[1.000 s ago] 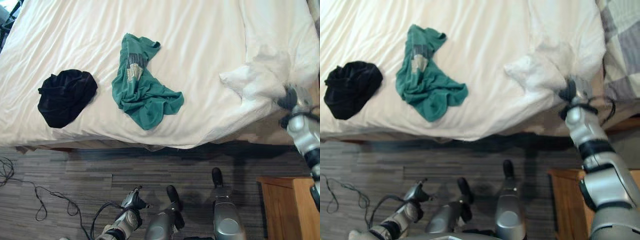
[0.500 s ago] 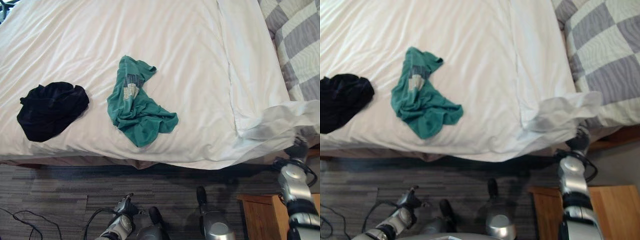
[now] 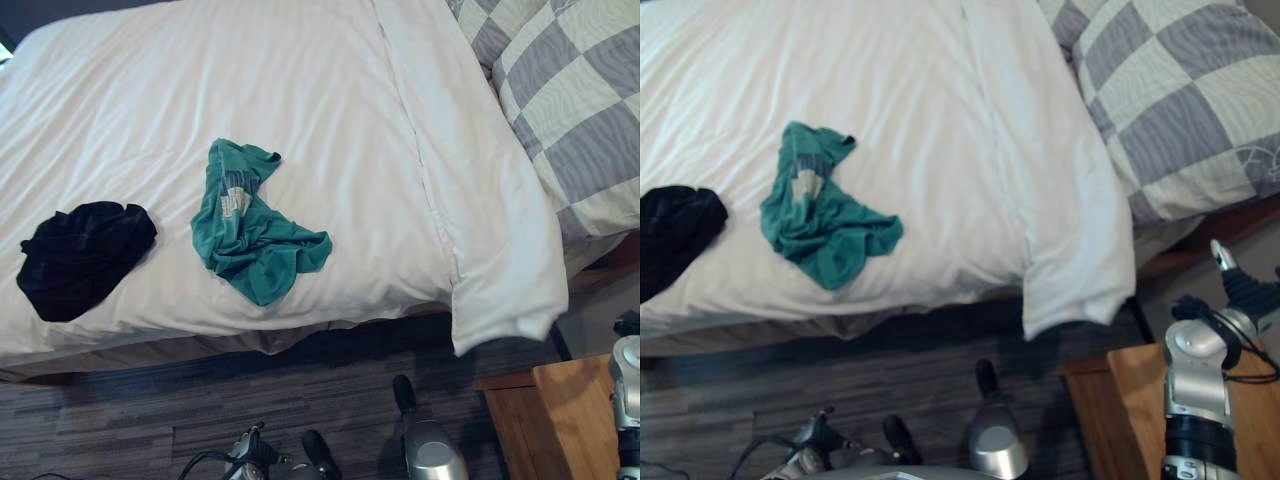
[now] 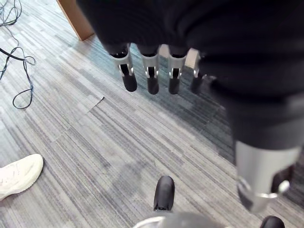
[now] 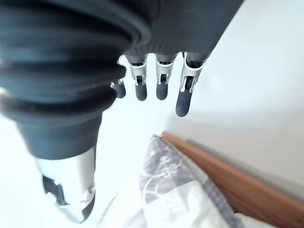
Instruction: Tidy up the quilt and then pick up the clothes from the bed and put them into the laundry hamper.
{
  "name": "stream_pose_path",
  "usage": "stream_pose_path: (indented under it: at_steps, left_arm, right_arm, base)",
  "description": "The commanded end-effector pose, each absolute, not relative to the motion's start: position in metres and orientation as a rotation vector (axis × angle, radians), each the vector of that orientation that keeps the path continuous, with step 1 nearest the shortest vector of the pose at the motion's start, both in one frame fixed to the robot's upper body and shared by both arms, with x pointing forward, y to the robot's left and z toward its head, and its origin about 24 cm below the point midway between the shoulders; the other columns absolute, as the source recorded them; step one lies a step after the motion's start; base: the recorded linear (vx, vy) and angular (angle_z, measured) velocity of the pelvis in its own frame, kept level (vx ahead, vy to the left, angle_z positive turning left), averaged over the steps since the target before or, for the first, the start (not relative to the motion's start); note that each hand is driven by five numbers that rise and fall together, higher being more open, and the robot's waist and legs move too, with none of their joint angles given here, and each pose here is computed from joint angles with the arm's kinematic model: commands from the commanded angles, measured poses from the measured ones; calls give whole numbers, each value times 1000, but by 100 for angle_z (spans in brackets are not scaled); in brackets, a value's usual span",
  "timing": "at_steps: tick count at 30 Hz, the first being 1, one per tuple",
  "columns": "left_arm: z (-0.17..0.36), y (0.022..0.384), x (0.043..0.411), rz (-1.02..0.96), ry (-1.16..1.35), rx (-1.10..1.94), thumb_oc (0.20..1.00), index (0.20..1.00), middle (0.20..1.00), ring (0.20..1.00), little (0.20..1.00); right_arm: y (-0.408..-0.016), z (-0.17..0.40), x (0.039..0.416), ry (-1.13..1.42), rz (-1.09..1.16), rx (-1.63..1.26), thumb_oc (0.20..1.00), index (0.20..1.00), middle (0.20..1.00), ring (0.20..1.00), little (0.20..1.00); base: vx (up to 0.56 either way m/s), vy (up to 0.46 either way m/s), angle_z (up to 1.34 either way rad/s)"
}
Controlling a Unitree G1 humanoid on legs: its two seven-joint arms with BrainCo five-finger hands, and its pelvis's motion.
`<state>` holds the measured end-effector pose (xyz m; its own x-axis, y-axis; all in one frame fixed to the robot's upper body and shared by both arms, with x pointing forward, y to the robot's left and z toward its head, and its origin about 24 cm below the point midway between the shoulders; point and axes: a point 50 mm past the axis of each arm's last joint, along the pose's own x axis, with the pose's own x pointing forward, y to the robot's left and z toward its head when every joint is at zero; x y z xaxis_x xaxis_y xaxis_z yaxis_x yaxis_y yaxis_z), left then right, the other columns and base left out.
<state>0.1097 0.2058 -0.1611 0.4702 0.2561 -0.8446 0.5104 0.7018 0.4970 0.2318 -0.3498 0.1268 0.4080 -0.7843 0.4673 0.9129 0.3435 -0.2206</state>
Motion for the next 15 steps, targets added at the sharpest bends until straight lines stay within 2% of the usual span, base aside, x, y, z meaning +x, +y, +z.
stream_pose_path:
  at_steps: [1, 4, 5, 6, 7, 8, 9, 11, 12, 13, 14, 15]
  left_arm:
    - [-156, 218, 122, -156, 1088, 876, 1000, 1000, 1000, 1000, 1000]
    - [-152, 216, 135, -177, 1034, 887, 1000, 1000, 1000, 1000, 1000]
    - [-148, 213, 147, -186, 985, 892, 1000, 1000, 1000, 1000, 1000]
    - [-148, 213, 147, -184, 984, 889, 1000, 1000, 1000, 1000, 1000]
    - [-146, 211, 153, -189, 962, 890, 1000, 1000, 1000, 1000, 1000]
    - [-141, 209, 165, -183, 920, 890, 1000, 1000, 1000, 1000, 1000]
    - [-141, 209, 166, -183, 919, 890, 1000, 1000, 1000, 1000, 1000]
    - [-136, 212, 175, -142, 900, 887, 1000, 1000, 1000, 1000, 1000]
    - [-136, 212, 175, -142, 900, 888, 1000, 1000, 1000, 1000, 1000]
    - [-133, 217, 179, -101, 900, 892, 1000, 1000, 1000, 1000, 1000]
    - [-133, 218, 179, -101, 900, 892, 1000, 1000, 1000, 1000, 1000]
    - [-133, 223, 178, -67, 916, 891, 1000, 1000, 1000, 1000, 1000]
  right_arm:
    - [-344, 175, 254, -470, -1037, -611, 200, 200, 200, 200, 200]
    - [-346, 168, 282, -351, -940, -659, 200, 200, 200, 200, 200]
    - [-354, 147, 295, -198, -895, -648, 200, 200, 200, 200, 200]
    - [-354, 149, 297, -202, -892, -647, 200, 200, 200, 200, 200]
    - [-360, 131, 299, -96, -866, -626, 200, 200, 200, 200, 200]
    - [-373, 93, 295, 119, -852, -570, 200, 200, 200, 200, 200]
    - [-373, 93, 296, 118, -852, -569, 200, 200, 200, 200, 200]
    - [-372, 49, 277, 290, -816, -544, 200, 200, 200, 200, 200]
    - [-371, 49, 277, 290, -816, -544, 200, 200, 200, 200, 200]
    - [-359, 6, 255, 429, -761, -526, 200, 200, 200, 200, 200]
    - [-359, 6, 255, 429, -761, -526, 200, 200, 200, 200, 200]
    - [-341, -37, 228, 582, -688, -513, 200, 200, 200, 200, 200]
  base:
    - [-34, -20, 3]
    - [-63, -24, 6]
    - [-64, -17, 8]
    - [-35, -10, 18]
    - [-51, 4, 17]
    - [-51, 4, 11]
    - [-69, 26, -2]
    - [-66, 35, 1]
    - [-95, 22, -2]
    - [-51, 2, -7]
    - [-69, 17, -13]
    - [-37, 5, -6]
